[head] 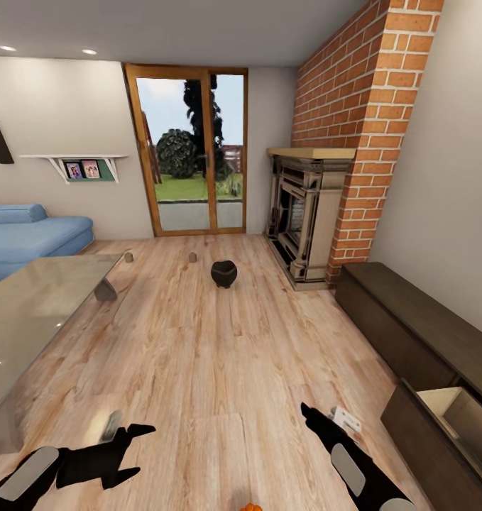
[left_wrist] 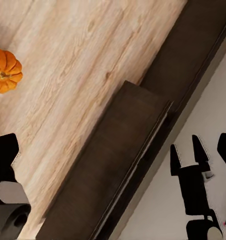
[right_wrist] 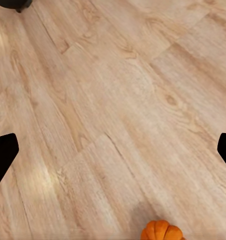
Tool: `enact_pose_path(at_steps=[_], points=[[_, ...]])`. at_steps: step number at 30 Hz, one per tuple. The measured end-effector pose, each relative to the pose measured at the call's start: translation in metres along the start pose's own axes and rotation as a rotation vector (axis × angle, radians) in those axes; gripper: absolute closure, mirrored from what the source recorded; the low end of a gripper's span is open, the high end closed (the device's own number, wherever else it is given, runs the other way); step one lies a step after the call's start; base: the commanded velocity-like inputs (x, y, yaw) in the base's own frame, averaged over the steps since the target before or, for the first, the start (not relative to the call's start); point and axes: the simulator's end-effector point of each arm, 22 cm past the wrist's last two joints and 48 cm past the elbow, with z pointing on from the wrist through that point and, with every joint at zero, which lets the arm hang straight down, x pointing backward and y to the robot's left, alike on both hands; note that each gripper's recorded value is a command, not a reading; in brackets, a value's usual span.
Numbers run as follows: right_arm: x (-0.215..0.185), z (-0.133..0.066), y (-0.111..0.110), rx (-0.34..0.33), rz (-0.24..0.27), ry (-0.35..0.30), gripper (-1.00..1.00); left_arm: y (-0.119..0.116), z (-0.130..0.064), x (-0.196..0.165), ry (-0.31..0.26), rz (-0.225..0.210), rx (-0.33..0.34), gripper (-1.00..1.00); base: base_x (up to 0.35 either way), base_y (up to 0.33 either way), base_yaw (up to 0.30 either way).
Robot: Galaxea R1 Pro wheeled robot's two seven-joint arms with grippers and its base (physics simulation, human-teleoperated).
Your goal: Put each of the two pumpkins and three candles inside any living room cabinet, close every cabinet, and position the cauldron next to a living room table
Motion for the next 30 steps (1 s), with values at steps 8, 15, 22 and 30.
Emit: enact_pose_path(at_steps=[8,15,22,30], points=[[0.045,-0.005,0.003,-0.003,0.002,0.218,-1.0,-0.011,-0.014,-0.022,-0.095,0.405,-0.43,-1.0,0.0,0.0,0.0],[0.055,-0.008,0.003,-0.001,0.0,0.272,-1.0,-0.011,-0.02,-0.033,-0.134,0.506,-0.509,-1.0,0.0,0.0,0.0],[0.059,-0.009,0.002,0.002,-0.006,0.289,-1.0,-0.017,-0.028,-0.044,-0.183,0.619,-0.589,-1.0,0.0,0.0,0.0],[0.059,-0.008,0.011,-0.009,-0.017,0.324,-1.0,-0.054,-0.021,-0.029,-0.196,0.834,-0.605,-1.0,0.0,0.0,0.0]])
